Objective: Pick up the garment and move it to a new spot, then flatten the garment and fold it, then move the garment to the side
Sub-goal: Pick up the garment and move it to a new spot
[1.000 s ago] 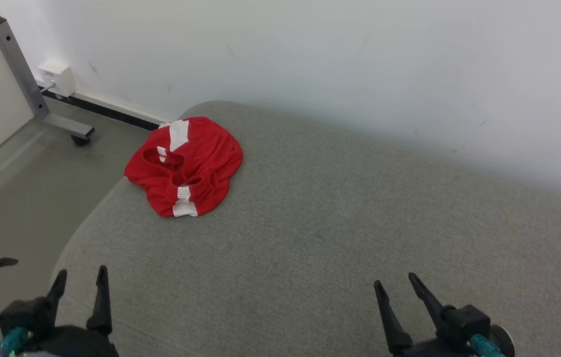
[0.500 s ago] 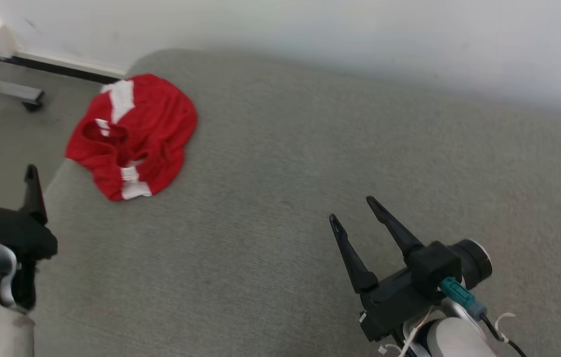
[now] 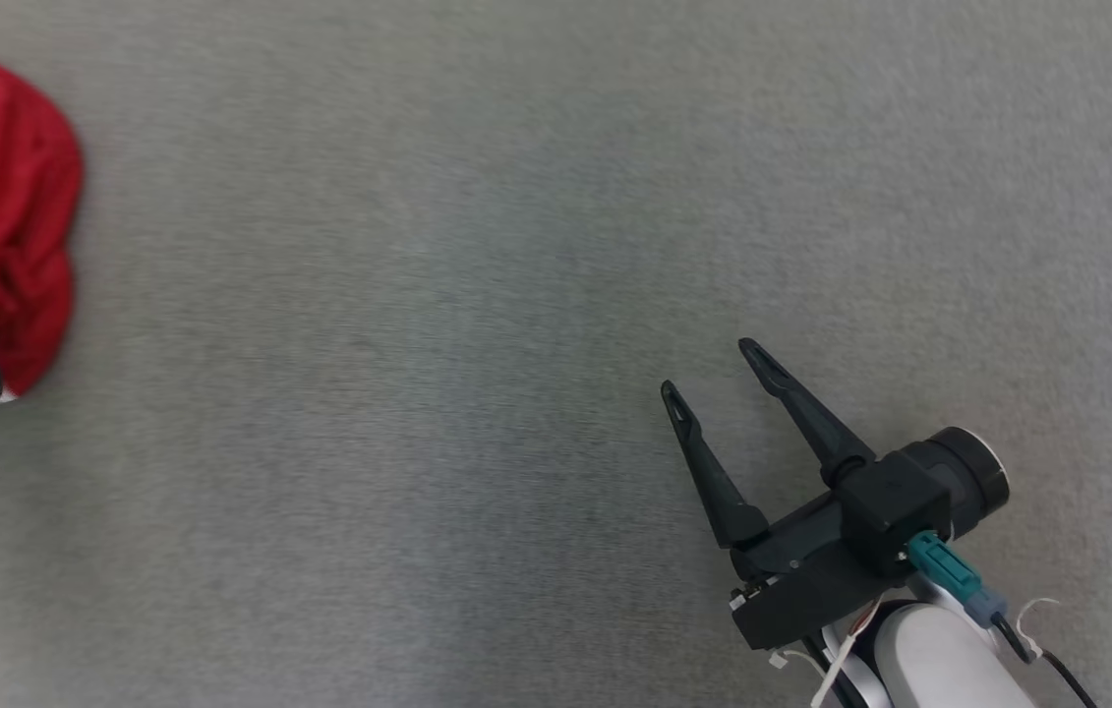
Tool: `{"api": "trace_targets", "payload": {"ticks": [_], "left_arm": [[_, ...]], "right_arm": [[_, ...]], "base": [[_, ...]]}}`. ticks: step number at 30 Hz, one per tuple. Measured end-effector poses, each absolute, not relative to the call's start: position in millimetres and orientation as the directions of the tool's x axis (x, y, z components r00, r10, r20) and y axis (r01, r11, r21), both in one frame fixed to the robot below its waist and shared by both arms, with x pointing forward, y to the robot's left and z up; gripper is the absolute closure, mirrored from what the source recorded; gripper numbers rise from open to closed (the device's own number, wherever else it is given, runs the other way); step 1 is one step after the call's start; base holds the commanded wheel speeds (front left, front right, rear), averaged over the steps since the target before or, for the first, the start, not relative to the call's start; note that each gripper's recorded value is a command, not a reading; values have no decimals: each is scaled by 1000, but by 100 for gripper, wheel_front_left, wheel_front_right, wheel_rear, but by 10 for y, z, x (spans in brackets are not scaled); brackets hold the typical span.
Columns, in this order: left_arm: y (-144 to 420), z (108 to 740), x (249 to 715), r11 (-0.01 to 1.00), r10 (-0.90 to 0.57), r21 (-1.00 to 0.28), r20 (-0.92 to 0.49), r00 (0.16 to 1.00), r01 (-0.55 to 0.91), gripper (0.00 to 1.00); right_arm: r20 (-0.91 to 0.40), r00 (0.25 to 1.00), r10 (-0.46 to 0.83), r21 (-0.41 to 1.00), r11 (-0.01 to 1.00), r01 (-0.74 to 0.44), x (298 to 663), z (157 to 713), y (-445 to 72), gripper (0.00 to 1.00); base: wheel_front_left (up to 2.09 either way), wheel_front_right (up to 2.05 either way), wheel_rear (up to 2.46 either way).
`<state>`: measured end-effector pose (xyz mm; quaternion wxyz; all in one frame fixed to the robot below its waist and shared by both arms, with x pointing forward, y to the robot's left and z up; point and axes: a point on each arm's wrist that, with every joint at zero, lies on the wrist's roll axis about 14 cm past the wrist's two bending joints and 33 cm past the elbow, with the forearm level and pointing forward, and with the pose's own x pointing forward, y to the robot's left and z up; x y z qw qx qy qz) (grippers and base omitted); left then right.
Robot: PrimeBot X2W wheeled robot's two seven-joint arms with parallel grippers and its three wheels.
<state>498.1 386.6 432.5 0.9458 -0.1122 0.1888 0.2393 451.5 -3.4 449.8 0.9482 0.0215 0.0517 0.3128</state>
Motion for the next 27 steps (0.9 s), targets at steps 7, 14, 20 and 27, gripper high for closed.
{"api": "trace_targets", "payload": {"ticks": [7,14,20,27], "left_arm": [[3687,3754,5141,821,411,-128,-545,731,-556,0],[3585,3459,5231,817,379,-113,-633,675,-565,100],[3571,3656,5282,829,333,-177,-606,723,-530,100],[3846,4664,5402,884,335,-176,-409,849,-433,100]], "right_arm": [[-158,833,530,82,848,-524,4515,4228,-341,0],[-207,853,480,80,877,-474,4486,4086,-549,0],[-191,862,470,95,883,-461,4452,4142,-548,0],[-126,888,441,131,895,-426,4376,4351,-560,0]], "base": [[0,0,0],[0,0,0],[0,0,0],[0,0,0]]}}
